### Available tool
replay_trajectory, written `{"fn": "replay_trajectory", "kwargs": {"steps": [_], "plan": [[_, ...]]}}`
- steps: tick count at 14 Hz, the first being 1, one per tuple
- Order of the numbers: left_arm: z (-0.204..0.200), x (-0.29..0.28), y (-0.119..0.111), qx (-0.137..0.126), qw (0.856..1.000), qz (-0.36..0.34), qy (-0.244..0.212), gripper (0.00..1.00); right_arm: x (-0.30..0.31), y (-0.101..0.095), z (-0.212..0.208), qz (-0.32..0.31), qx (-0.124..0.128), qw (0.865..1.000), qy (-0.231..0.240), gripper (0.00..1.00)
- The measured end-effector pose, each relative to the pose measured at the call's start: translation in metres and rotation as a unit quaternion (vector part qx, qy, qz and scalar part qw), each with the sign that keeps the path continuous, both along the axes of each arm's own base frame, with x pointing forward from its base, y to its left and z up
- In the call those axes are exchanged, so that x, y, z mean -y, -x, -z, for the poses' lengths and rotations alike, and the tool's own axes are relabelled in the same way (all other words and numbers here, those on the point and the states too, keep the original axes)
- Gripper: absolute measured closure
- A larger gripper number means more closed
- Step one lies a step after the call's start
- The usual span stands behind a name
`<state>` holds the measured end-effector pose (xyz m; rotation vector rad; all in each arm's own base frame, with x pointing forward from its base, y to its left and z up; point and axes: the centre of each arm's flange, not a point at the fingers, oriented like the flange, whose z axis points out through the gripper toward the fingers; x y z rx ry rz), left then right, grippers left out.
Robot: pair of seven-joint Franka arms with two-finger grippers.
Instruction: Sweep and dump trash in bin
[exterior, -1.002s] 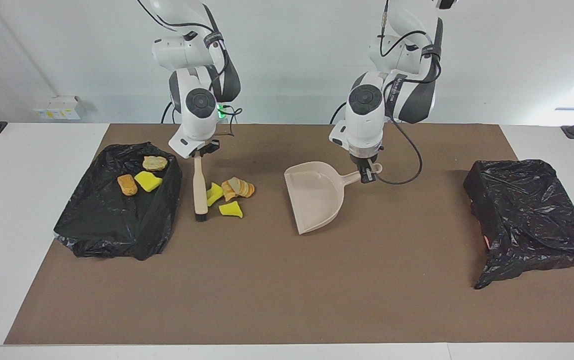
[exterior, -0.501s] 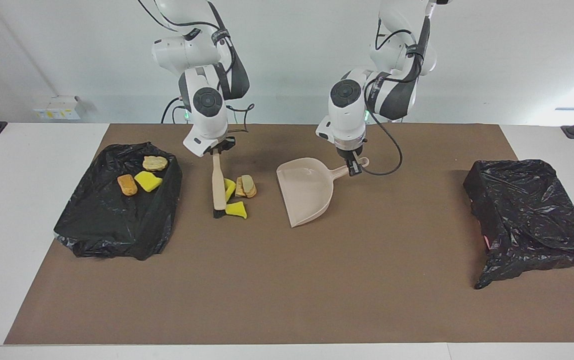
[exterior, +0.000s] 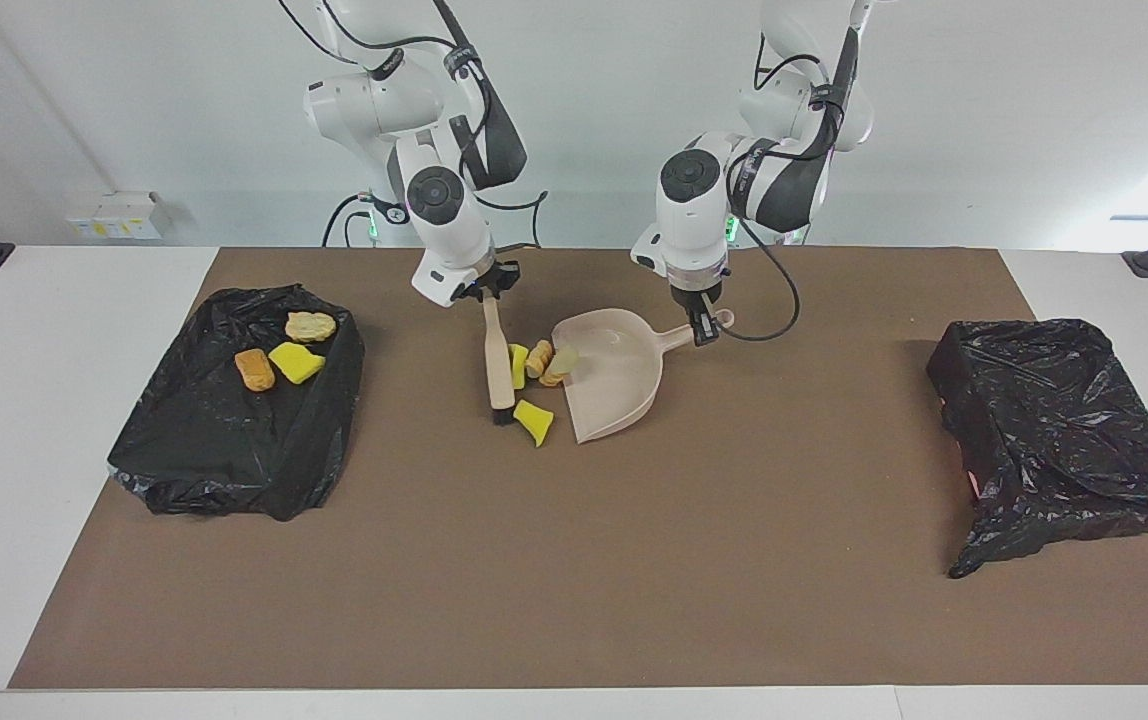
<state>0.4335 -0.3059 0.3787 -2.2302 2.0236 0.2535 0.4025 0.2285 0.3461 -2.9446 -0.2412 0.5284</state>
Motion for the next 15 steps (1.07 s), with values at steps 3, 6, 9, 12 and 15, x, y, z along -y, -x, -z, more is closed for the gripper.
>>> {"fn": "replay_trajectory", "kwargs": {"steps": [3,6,9,12,15], "plan": [[0.01,0.005,0.006,0.01,1.0,0.009,0.009,0.68,-0.023,0.007,-0.004,0.026,-0.016,0.998,-0.054,0.74],[0.012,0.006,0.005,0.017,1.0,0.01,0.016,0.68,-0.043,0.011,-0.014,0.033,-0.022,0.995,-0.088,0.74],[0.013,0.007,0.004,0.022,0.999,0.012,0.021,0.68,-0.048,0.004,-0.038,0.024,-0.028,0.994,-0.099,0.74],[0.014,0.005,0.002,0.024,0.999,0.009,0.023,0.68,-0.031,-0.01,-0.069,-0.016,0.0,0.998,-0.058,0.74],[0.016,-0.003,-0.007,0.029,0.999,0.002,0.027,0.68,-0.008,-0.025,-0.071,-0.105,0.051,0.993,0.028,0.74]]}}
